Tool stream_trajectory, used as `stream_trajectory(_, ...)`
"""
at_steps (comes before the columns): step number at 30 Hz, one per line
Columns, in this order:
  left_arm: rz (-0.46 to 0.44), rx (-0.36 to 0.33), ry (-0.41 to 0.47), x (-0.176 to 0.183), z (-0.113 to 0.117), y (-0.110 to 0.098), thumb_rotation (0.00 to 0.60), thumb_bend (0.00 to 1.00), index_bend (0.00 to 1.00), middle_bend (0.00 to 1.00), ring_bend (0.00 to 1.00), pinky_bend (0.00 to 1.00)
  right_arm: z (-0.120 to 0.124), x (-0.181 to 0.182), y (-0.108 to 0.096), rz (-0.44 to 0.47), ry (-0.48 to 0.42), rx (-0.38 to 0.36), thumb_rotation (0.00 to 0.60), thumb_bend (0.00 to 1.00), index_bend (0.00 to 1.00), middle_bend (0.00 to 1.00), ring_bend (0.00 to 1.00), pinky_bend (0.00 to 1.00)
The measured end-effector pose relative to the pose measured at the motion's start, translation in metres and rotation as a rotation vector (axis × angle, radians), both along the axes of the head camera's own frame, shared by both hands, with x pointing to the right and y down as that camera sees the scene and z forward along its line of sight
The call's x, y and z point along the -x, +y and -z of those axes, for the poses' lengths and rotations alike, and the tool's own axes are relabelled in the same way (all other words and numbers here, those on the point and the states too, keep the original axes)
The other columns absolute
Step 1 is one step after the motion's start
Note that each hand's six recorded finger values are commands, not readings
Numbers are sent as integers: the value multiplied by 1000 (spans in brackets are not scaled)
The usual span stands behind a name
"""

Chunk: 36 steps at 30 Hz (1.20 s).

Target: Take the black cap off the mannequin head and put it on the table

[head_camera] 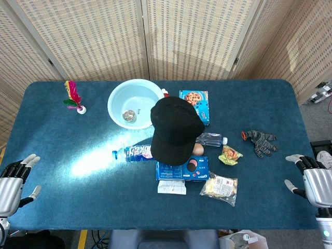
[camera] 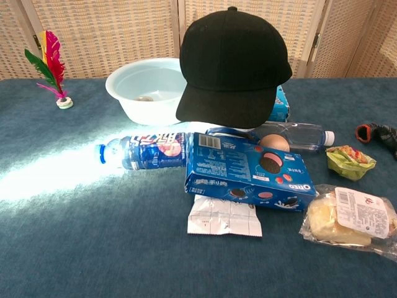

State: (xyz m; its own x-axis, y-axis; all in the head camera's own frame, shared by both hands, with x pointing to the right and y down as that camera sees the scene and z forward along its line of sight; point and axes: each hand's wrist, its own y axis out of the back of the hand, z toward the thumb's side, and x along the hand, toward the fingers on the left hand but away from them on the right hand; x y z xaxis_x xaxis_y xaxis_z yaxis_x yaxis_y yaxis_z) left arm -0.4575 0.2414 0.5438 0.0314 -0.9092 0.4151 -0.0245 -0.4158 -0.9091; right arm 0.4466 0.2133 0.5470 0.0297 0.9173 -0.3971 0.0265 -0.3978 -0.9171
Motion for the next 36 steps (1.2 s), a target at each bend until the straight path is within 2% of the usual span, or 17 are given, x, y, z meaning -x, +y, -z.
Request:
stream_trajectory(11,-46,10,20,-6,-2,-2,600,267,149,133,156,140,10,-1,-3,3,8,-29,600,183,314,308,276,412)
stream_trajectory(18,-103,14,73,-16,-5,-12,600,267,154,139,213,165,26,1,-13,21,24,-78,600,183,315,308,276,412)
stream_trajectory(24,-176,35,143,-32,-13,-25,600,267,166,270,367,308,30,3,-17,25,26,-81,600,183,314,308,276,412)
stream_trajectory(30,-273,63,233,-56,-27,-43,600,267,187,456,486,408,30,2,-16,19,24,-73,600,183,314,308,276,412)
stream_trajectory(33,-334,74,273,-71,-38,-52,600,267,217,513,533,515,30,0,-14,14,23,-72,600,183,314,308,276,412)
stream_trajectory(35,-375,76,298,-82,-45,-57,600,267,240,559,573,623,31,-1,-14,10,26,-72,600,183,314,308,277,412)
stream_trajectory(36,-393,76,309,-87,-48,-59,600,267,256,590,607,707,31,-2,-13,9,26,-72,600,183,314,308,277,412)
